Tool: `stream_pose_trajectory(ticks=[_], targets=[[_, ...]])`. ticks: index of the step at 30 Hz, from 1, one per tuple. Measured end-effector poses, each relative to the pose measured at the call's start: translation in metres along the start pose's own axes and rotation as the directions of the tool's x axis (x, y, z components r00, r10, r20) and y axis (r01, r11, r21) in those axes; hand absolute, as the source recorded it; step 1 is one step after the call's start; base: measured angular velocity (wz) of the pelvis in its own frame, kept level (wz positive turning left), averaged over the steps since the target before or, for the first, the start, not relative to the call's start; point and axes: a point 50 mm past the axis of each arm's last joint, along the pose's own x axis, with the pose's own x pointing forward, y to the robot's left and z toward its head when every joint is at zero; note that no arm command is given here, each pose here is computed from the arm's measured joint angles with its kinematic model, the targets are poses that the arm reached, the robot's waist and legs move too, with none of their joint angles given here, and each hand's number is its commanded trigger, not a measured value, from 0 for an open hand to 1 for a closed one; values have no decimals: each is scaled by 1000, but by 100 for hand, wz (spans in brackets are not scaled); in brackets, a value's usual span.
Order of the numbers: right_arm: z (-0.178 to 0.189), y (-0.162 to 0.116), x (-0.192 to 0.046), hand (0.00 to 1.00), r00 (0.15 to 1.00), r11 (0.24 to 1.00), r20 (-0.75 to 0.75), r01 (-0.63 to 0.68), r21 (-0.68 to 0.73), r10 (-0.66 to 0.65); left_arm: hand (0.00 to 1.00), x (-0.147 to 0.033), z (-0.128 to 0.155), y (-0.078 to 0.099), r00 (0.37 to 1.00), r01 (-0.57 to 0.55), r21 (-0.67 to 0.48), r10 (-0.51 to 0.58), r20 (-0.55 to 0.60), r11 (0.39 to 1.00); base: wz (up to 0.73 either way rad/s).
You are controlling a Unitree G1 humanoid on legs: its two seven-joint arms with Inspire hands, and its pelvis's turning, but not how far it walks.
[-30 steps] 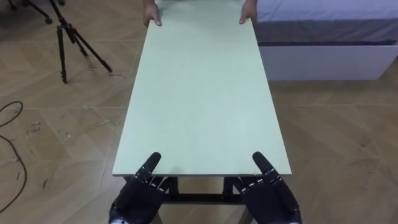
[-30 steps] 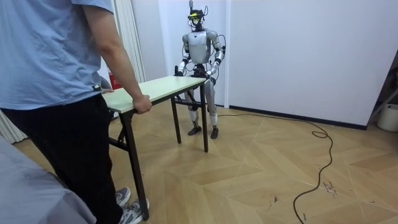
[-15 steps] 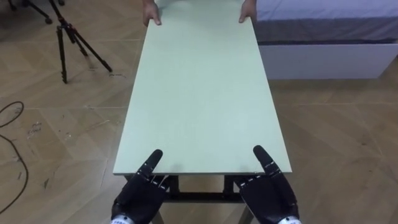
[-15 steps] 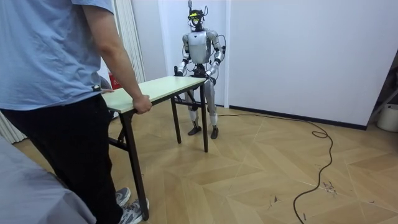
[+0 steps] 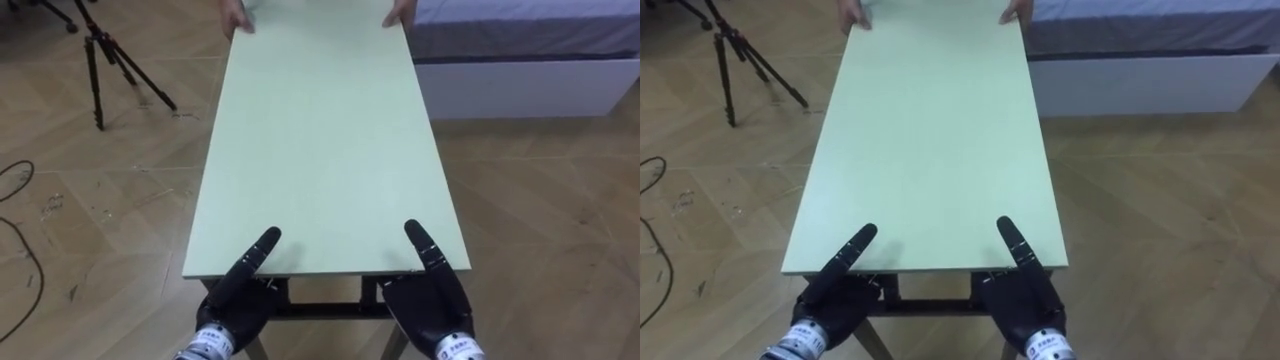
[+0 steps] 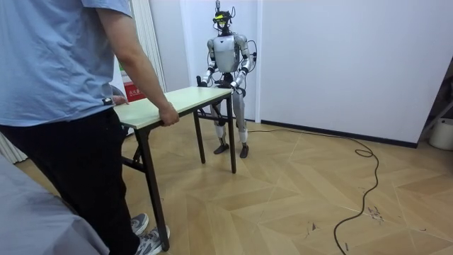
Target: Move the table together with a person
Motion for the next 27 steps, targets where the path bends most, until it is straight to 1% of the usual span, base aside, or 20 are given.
stream_pose_trajectory(ticks=[1,2,3,6,8,9,14,15,23,27], targets=[[0,0,0,46,1000,1000,1,1,0,-1,58,0,-1,-1,1000,0,-3,0,1,1000,0],[0,0,0,73,1000,1000,3,2,-1,-2,84,1,-1,-1,1000,-2,-7,2,6,1000,0],[0,0,0,100,1000,1000,5,3,-2,-3,100,1,-2,-2,1000,-4,-9,4,9,1000,0],[-3,1,2,100,1000,1000,23,-2,7,1,100,2,-4,-1,999,-36,-21,36,16,999,0],[-3,1,2,100,1000,1000,27,-1,9,1,100,3,-4,-3,999,-34,-20,34,24,999,0],[-3,-1,3,100,999,1000,28,25,6,-25,100,4,-3,-6,999,-18,-27,19,35,999,0],[-5,-12,5,100,993,993,26,118,9,-119,100,5,-6,-7,999,-26,-45,28,34,999,-1],[-6,-12,6,100,992,993,24,120,8,-120,100,5,-7,-7,999,-40,-49,41,33,998,-5],[-8,-11,8,100,990,992,71,125,-17,-124,100,5,-13,-7,998,-51,-44,52,21,998,0],[-10,-10,9,100,991,993,61,120,-13,-119,100,5,-9,-6,998,-51,0,51,44,999,-3]])
